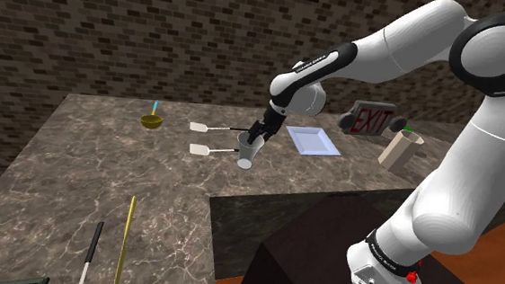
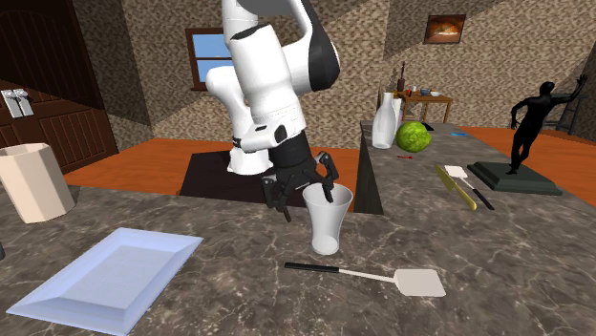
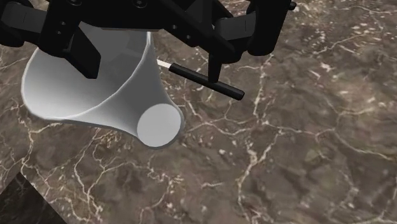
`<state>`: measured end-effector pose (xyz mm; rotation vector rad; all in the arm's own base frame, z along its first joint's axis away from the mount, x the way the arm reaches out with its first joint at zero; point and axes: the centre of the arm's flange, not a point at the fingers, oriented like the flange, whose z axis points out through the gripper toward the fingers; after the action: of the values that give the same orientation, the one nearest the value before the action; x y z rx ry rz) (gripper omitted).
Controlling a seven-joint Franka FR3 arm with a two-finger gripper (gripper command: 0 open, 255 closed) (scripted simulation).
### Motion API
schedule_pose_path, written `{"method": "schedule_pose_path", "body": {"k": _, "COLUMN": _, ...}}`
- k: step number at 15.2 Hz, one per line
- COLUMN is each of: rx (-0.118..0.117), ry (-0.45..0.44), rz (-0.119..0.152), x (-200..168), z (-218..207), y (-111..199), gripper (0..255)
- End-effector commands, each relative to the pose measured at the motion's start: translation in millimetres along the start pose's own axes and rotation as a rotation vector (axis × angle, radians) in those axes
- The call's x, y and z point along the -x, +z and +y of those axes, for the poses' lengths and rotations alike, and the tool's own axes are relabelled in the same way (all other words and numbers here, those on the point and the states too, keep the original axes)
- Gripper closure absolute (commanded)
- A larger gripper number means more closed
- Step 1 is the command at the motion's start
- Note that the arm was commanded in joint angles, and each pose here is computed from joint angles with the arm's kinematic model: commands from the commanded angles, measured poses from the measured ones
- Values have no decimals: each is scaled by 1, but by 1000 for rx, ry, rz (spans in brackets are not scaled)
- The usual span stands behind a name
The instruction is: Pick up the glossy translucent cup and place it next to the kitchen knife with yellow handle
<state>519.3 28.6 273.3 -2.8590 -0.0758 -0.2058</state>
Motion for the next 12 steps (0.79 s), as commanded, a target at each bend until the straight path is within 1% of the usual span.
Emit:
{"method": "schedule_pose_path", "body": {"k": 1, "rx": 0, "ry": 0, "rz": 0, "x": 0, "z": 0, "y": 1, "gripper": 0}}
{"method": "schedule_pose_path", "body": {"k": 5, "rx": 0, "ry": 0, "rz": 0, "x": 0, "z": 0, "y": 1, "gripper": 0}}
{"method": "schedule_pose_path", "body": {"k": 6, "rx": 0, "ry": 0, "rz": 0, "x": 0, "z": 0, "y": 1, "gripper": 255}}
{"method": "schedule_pose_path", "body": {"k": 12, "rx": 0, "ry": 0, "rz": 0, "x": 0, "z": 0, "y": 1, "gripper": 255}}
